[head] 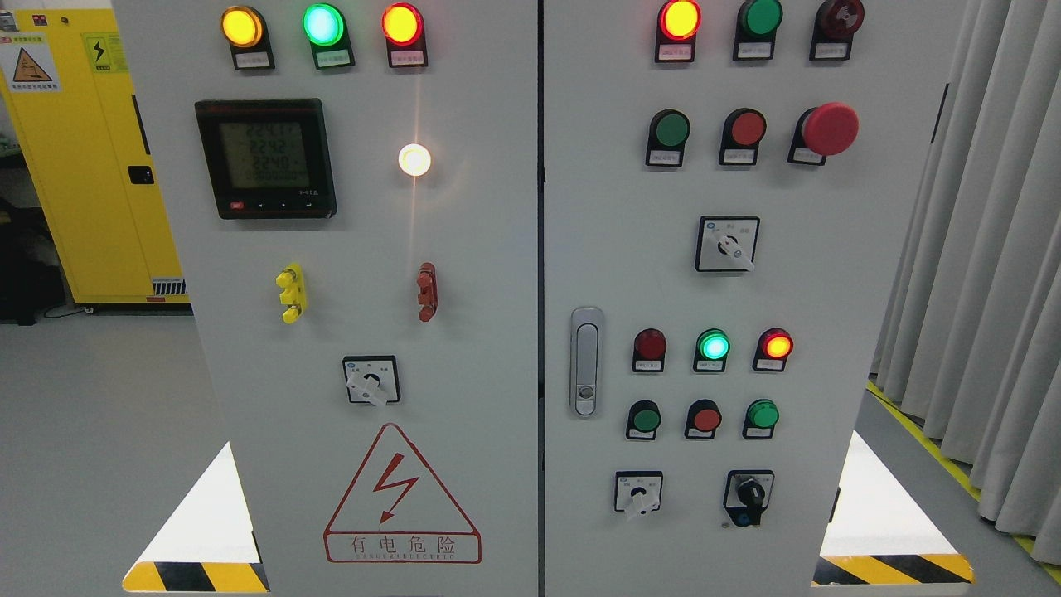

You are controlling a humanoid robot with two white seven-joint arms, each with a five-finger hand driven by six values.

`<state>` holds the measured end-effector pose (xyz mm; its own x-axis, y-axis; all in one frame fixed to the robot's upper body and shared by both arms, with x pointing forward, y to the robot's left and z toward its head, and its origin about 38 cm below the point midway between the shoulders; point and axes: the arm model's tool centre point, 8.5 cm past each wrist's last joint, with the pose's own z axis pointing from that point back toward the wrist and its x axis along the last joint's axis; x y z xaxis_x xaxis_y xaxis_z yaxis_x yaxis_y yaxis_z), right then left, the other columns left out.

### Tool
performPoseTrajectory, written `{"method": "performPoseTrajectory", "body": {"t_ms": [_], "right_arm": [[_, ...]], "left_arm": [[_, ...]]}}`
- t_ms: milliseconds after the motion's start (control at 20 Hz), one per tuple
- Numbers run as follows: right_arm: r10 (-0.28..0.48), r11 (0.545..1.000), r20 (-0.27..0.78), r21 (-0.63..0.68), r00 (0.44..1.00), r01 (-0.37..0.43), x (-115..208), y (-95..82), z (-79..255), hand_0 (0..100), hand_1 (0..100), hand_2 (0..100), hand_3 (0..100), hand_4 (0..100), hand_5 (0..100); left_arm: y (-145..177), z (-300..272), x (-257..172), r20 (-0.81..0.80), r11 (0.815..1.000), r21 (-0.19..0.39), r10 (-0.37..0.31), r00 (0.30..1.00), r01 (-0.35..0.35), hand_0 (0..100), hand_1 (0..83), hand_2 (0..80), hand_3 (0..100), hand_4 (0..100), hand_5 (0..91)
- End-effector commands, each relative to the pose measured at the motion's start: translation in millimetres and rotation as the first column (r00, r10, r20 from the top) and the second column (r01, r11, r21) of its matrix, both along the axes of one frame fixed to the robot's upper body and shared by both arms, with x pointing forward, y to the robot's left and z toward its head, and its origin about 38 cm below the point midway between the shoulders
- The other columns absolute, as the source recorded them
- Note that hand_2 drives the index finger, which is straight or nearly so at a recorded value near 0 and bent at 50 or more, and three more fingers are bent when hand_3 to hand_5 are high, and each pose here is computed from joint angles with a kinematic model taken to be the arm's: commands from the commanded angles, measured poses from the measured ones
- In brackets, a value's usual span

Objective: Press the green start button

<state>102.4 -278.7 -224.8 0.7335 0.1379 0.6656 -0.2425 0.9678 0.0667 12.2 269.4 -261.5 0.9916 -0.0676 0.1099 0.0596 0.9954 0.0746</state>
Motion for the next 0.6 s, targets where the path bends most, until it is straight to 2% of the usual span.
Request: {"method": "performPoseTrajectory", "body": {"t_ms": [0,150,300,550], "right_arm": [[0.059,0.996,0.353,0.036,0.934,-0.077,83.0,25.7,52.4,17,41,0,16,19,1],[0.047,0.997,0.492,0.027,0.869,-0.07,107.2,21.0,76.1,19,42,0,20,25,7],[0.058,0.995,0.619,0.024,0.783,-0.093,129.1,28.0,110.7,20,43,0,23,28,12],[0.077,0.991,0.744,0.015,0.664,-0.131,125.4,39.1,162.9,20,45,0,26,32,16]], "left_arm": [[-8.6,0.1,26.1,0.048,1.0,-0.015,-0.004,0.999,0.005,12,55.6,0.0,0,0,0.0],[-11.5,-0.1,26.1,0.048,1.0,-0.019,-0.004,0.999,0.005,12,55.6,0.0,0,0,0.0],[-14.6,-0.3,26.6,0.05,1.0,-0.024,-0.004,0.999,0.005,12,55.6,0.0,0,0,0.0],[-17.6,-0.5,26.6,0.05,1.0,-0.029,-0.004,0.999,0.005,12,55.6,0.0,0,0,0.0]]}}
